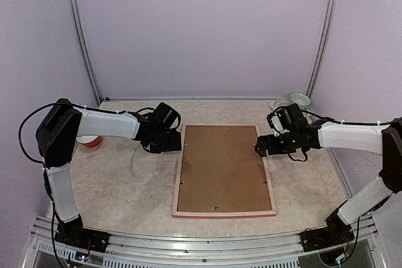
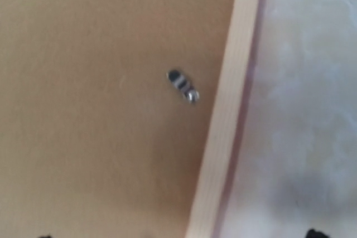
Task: Put the photo into the frame
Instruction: Press the fastener onto the backboard.
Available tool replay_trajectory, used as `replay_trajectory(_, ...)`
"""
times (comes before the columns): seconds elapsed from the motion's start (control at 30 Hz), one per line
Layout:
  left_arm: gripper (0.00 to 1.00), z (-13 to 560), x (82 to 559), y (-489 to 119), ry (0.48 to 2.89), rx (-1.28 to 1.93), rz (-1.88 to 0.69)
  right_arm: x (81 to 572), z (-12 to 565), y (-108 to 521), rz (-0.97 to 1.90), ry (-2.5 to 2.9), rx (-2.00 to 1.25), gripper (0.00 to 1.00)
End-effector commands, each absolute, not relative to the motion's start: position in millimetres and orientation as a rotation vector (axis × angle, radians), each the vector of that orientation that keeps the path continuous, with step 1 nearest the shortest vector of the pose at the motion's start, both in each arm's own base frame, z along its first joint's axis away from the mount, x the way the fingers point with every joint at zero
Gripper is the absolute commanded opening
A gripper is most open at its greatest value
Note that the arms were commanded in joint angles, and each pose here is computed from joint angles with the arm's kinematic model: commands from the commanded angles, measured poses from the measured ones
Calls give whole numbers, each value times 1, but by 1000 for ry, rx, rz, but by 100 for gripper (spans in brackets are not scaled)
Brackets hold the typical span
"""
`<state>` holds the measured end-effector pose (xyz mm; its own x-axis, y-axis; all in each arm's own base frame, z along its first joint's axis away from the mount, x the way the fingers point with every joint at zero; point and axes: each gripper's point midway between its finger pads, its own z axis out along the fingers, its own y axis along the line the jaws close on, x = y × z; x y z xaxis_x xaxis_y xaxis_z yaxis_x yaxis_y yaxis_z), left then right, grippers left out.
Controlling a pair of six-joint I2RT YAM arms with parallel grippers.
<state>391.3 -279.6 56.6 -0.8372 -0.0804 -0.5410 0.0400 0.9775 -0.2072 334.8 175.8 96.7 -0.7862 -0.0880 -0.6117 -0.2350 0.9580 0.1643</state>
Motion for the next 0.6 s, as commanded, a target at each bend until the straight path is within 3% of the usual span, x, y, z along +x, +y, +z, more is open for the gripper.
replay_trajectory(0.0,67,57,383,-288,2514,25,-326,358,96,179,269,2472,-216,98)
replay_trajectory(0.23,65,53,371,-299,2504,92,-297,384,69,179,174,2528,-207,94)
replay_trajectory(0.57,56,39,364,-292,2526,82,-287,414,58,169,184,2544,-138,87)
